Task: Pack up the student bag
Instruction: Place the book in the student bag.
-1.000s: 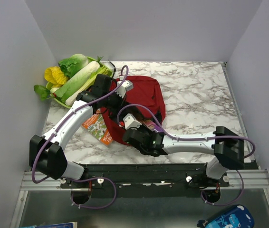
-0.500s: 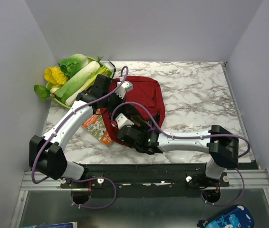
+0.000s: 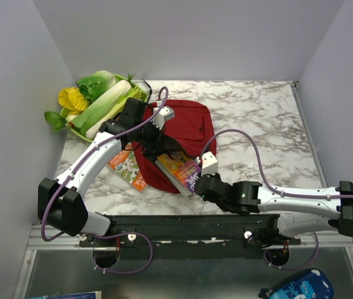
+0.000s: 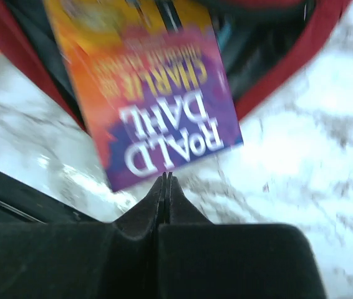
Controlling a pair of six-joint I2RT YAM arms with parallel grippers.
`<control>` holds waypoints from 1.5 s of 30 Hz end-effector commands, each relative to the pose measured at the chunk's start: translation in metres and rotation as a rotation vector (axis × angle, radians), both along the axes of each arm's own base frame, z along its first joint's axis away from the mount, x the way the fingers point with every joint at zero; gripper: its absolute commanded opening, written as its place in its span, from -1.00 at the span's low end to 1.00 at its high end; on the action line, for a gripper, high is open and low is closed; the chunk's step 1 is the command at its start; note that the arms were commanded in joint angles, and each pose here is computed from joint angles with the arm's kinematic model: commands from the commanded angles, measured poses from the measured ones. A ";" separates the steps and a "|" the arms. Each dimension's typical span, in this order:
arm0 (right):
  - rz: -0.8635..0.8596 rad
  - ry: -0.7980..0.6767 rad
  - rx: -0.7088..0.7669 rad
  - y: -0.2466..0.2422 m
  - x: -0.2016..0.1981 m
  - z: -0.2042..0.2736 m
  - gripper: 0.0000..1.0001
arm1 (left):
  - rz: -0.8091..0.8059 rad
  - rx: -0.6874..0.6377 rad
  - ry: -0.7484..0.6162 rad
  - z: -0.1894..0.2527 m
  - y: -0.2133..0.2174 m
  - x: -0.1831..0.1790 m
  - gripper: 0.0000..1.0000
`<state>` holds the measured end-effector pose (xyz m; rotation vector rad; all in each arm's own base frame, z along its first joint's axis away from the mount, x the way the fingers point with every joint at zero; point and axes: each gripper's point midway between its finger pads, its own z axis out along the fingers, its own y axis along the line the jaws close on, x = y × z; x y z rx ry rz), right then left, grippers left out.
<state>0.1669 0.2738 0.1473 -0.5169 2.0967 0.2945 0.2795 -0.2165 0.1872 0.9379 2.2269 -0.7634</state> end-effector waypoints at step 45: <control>-0.228 -0.170 0.229 0.078 0.064 0.008 0.00 | -0.073 -0.012 -0.005 0.005 -0.002 -0.010 -1.00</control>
